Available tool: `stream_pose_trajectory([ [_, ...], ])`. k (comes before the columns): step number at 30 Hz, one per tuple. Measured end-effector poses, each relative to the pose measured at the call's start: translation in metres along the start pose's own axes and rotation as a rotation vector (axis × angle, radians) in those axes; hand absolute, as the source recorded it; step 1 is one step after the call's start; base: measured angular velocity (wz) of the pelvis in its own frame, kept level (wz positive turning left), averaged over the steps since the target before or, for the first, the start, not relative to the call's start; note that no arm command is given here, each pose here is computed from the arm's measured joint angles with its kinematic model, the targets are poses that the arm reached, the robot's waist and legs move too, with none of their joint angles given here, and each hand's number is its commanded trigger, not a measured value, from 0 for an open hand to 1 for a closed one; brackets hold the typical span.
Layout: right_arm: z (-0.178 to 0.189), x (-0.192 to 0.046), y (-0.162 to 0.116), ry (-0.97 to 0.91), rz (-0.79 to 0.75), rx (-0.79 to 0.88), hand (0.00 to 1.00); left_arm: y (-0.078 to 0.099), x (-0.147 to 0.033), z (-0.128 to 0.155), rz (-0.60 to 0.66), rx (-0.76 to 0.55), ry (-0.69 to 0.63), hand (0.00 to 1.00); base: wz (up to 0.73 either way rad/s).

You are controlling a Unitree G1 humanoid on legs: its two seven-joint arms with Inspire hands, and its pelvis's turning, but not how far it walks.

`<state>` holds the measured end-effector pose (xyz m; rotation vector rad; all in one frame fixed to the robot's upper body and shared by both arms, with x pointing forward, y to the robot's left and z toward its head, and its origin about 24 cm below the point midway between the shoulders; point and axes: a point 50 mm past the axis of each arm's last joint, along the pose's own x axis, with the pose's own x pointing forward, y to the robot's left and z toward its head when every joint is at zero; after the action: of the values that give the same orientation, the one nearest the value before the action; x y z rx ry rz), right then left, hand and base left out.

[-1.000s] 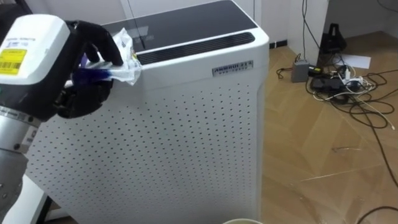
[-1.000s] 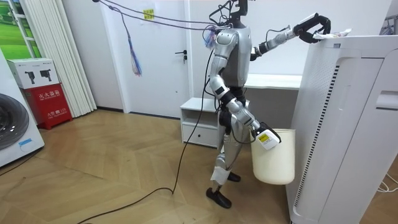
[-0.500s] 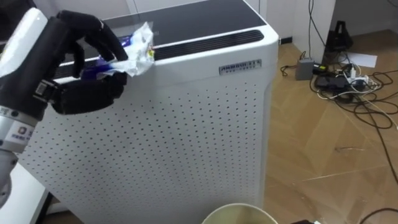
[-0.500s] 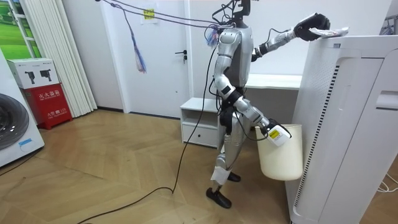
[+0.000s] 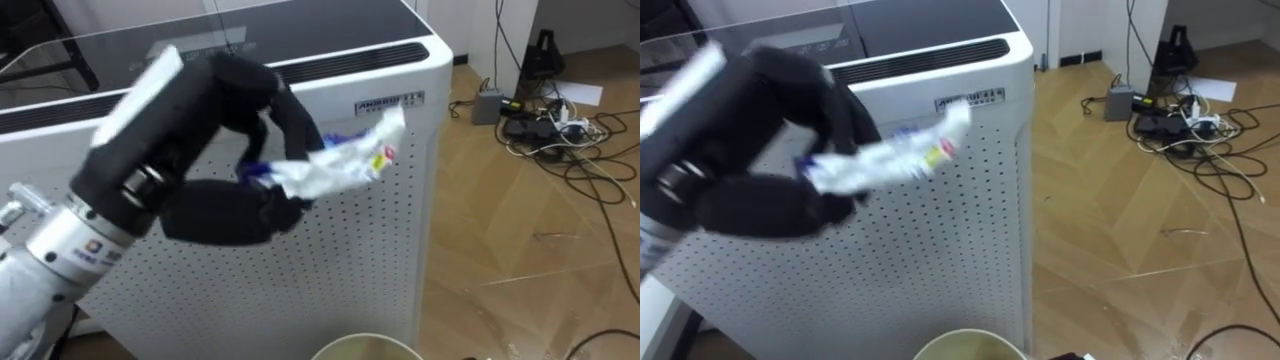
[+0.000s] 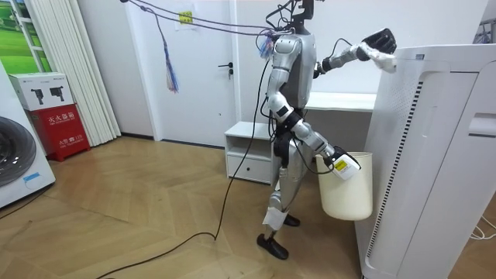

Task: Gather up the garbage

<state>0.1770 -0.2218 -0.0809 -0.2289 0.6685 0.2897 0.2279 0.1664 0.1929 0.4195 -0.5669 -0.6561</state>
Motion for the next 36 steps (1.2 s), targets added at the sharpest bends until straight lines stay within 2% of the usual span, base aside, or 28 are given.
stream_pose_trajectory([
  [4, 0.0, 0.0, -0.001, 0.002, -0.004, -0.008, 1.0, -0.012, -0.001, -0.003, -0.066, -0.113, -0.026, 1.0, -0.04],
  [10, -0.001, 0.0, 0.001, 0.006, 0.002, -0.01, 1.0, -0.02, -0.006, -0.009, -0.092, -0.169, -0.011, 1.0, -0.02],
  [18, 0.004, 0.005, 0.006, -0.005, 0.022, -0.016, 1.0, -0.027, -0.023, -0.046, -0.061, -0.269, 0.153, 1.0, 0.0],
  [22, -0.004, 0.01, 0.003, 0.044, 0.009, -0.015, 1.0, -0.037, -0.031, -0.068, -0.069, -0.331, 0.247, 1.0, 0.05],
  [25, -0.001, 0.013, 0.0, 0.048, -0.001, -0.023, 1.0, -0.041, -0.036, -0.082, -0.077, -0.324, 0.322, 1.0, 0.02],
  [27, 0.001, 0.013, -0.002, 0.044, -0.011, -0.026, 1.0, -0.047, -0.039, -0.089, -0.094, -0.331, 0.357, 1.0, 0.0],
  [32, 0.005, 0.025, 0.005, 0.05, 0.008, -0.017, 1.0, -0.085, -0.036, -0.11, -0.154, -0.432, 0.422, 1.0, 0.02],
  [36, 0.009, 0.03, 0.009, 0.053, 0.03, -0.036, 1.0, -0.098, -0.029, -0.116, -0.191, -0.468, 0.429, 1.0, 0.0],
])
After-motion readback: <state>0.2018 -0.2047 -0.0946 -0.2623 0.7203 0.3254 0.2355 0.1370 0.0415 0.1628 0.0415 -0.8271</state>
